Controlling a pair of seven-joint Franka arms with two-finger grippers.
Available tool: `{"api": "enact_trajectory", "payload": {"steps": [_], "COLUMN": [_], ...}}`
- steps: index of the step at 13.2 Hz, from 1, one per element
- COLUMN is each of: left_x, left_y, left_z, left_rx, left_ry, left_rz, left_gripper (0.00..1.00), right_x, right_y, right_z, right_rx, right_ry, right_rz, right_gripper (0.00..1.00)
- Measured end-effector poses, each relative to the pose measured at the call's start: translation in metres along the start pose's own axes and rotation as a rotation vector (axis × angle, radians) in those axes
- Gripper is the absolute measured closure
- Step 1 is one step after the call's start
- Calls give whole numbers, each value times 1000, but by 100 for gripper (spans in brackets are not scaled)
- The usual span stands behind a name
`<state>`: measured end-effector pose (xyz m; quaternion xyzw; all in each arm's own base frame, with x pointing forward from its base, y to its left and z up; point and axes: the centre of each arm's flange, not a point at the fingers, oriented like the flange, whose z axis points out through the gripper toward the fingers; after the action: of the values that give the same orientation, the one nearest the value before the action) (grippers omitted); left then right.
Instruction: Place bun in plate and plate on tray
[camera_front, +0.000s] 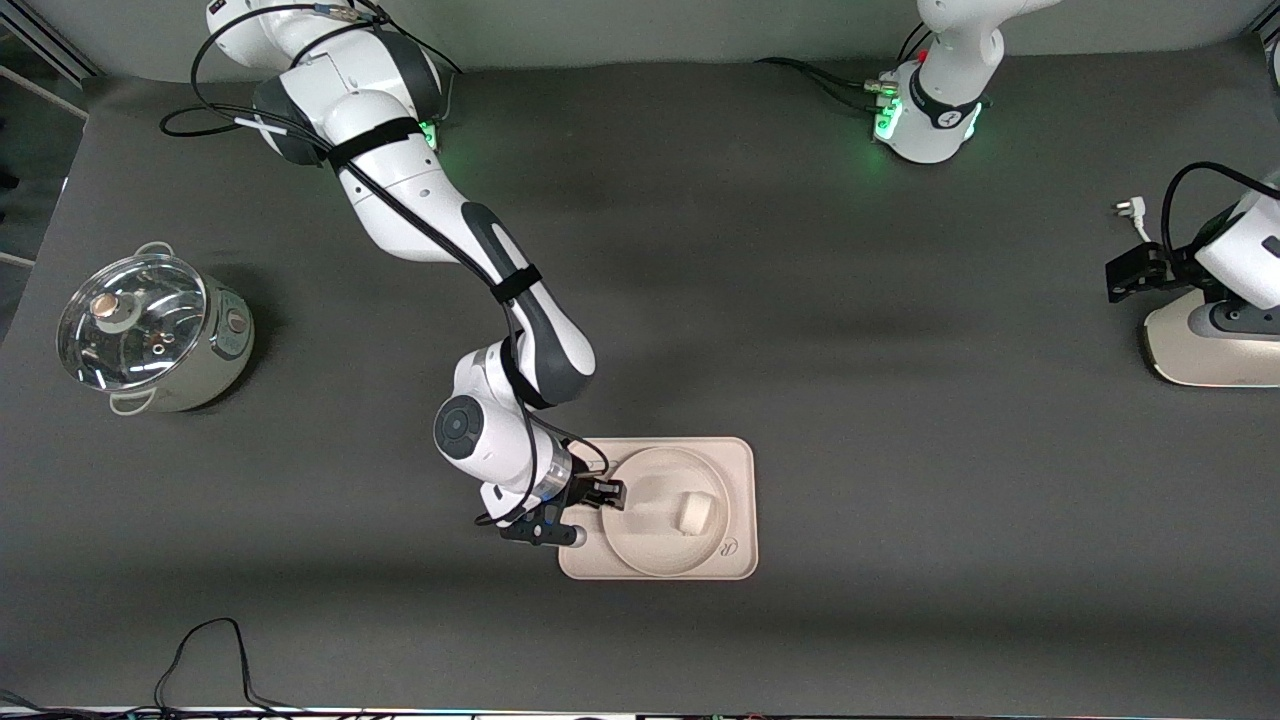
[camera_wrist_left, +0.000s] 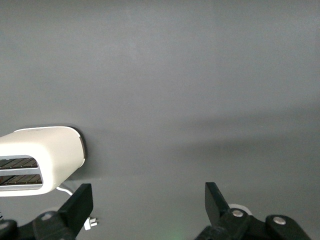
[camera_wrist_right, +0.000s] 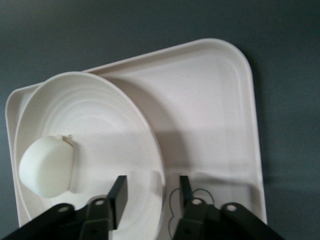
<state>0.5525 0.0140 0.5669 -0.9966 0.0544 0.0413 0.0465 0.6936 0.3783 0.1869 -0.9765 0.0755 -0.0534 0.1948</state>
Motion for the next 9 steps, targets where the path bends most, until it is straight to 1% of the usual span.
{"api": "enact_trajectory", "payload": {"steps": [1, 2, 3, 4, 5, 6, 7, 9], "left_x": [0, 0, 0, 0, 0, 0, 0, 0], "left_y": [0, 0, 0, 0, 0, 0, 0, 0], "left_z": [0, 0, 0, 0, 0, 0, 0, 0], "left_rx": [0, 0, 0, 0, 0, 0, 0, 0], "left_ry": [0, 0, 0, 0, 0, 0, 0, 0], "left_rz": [0, 0, 0, 0, 0, 0, 0, 0], "left_gripper": [0, 0, 0, 0, 0, 0, 0, 0], "right_x": [1, 3, 7, 11, 15, 16, 16, 10], "right_y": [-5, -11, -15, -20, -25, -31, -35, -29], "right_z": [-8, -20, -39, -65, -96, -131, -167, -242], "right_rx": [2, 1, -8, -24, -48, -81, -111, -153], "right_ry": [-15, -40, -62, -85, -105, -119, -127, -138], "right_rz": [-5, -11, -19, -32, -54, -83, -108, -118], "right_gripper": [32, 23, 11, 3, 0, 0, 0, 0]}}
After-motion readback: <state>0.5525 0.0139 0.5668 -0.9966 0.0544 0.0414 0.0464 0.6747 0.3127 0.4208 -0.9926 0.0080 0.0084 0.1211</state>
